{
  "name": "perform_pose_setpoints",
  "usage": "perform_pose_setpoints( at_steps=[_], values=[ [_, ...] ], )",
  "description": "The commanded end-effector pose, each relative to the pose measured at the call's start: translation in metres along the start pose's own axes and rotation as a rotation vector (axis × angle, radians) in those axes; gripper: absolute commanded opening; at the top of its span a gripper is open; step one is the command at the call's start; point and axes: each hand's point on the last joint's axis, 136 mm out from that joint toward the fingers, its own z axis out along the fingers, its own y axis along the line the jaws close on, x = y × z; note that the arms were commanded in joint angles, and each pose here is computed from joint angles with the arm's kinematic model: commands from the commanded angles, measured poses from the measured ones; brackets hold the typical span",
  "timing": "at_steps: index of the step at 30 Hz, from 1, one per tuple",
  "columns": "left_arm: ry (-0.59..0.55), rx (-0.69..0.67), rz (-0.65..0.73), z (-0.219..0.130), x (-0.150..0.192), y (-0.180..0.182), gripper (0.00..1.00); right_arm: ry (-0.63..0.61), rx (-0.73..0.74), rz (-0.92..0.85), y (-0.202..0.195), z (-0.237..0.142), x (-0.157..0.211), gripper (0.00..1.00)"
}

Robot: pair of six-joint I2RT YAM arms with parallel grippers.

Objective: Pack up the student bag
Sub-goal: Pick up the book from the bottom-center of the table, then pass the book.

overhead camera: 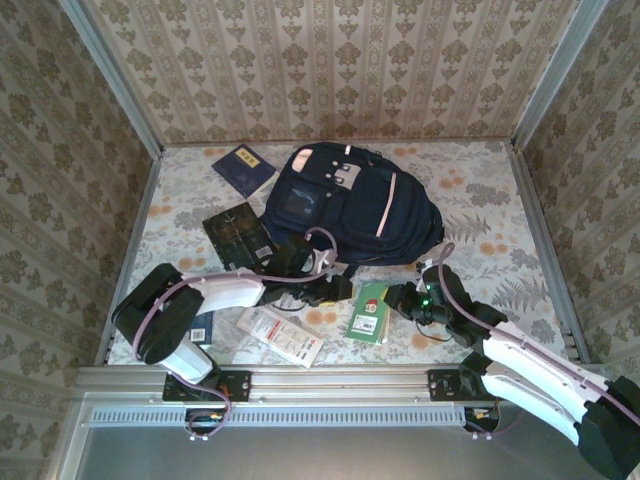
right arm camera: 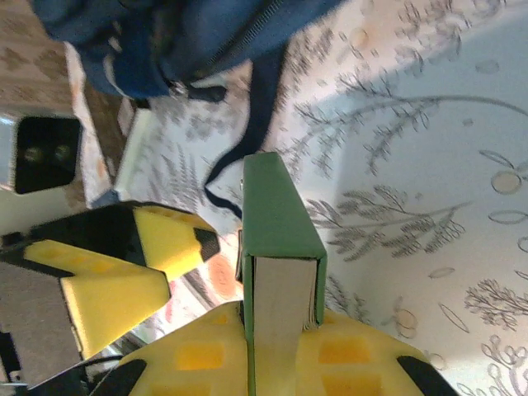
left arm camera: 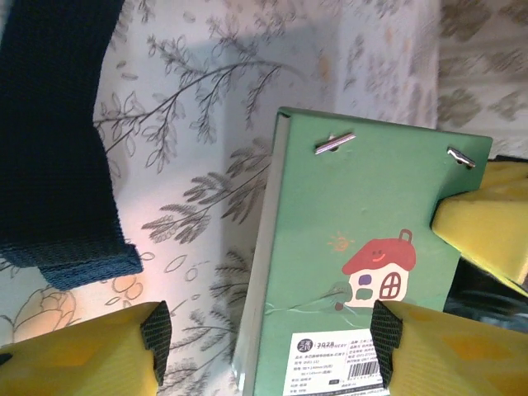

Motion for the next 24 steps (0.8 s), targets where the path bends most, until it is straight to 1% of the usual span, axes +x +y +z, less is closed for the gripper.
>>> perform_pose_setpoints(
  at_steps=[1,5,7,10,12,14,17,20,22,24],
  values=[
    [-0.03,0.133,-0.061,-0.008,-0.011,-0.035,0.7,-0.092,-0.123,0.043,0.04,-0.021,-0.024,0.03],
    [-0.107,0.18,-0.107,-0.019,-0.027,-0.057,0.7,-0.205,-0.219,0.109,0.066,-0.045,-0.05,0.03],
    [-0.138,0.199,-0.093,-0.026,-0.034,-0.071,0.71,-0.236,-0.255,0.127,0.077,-0.054,-0.059,0.03],
    [-0.147,0.204,-0.03,-0.033,-0.04,-0.09,0.71,-0.242,-0.299,0.133,0.096,-0.063,-0.067,0.02],
    [-0.15,0.197,0.02,-0.037,-0.043,-0.098,0.71,-0.214,-0.334,0.127,0.11,-0.065,-0.068,0.02],
    [-0.14,0.21,0.075,-0.042,-0.045,-0.107,0.71,-0.166,-0.378,0.085,0.129,-0.066,-0.065,0.03],
    [-0.146,0.251,0.162,-0.055,-0.053,-0.123,0.71,-0.071,-0.423,-0.042,0.156,-0.07,-0.055,0.04],
    [-0.148,0.263,0.271,-0.068,-0.055,-0.134,0.72,0.028,-0.455,-0.183,0.173,-0.075,-0.039,0.04],
    [-0.144,0.282,0.349,-0.076,-0.051,-0.142,0.73,0.071,-0.475,-0.248,0.18,-0.081,-0.031,0.05],
    [-0.146,0.295,0.388,-0.082,-0.049,-0.145,0.73,0.084,-0.498,-0.287,0.185,-0.089,-0.026,0.05]
  ],
)
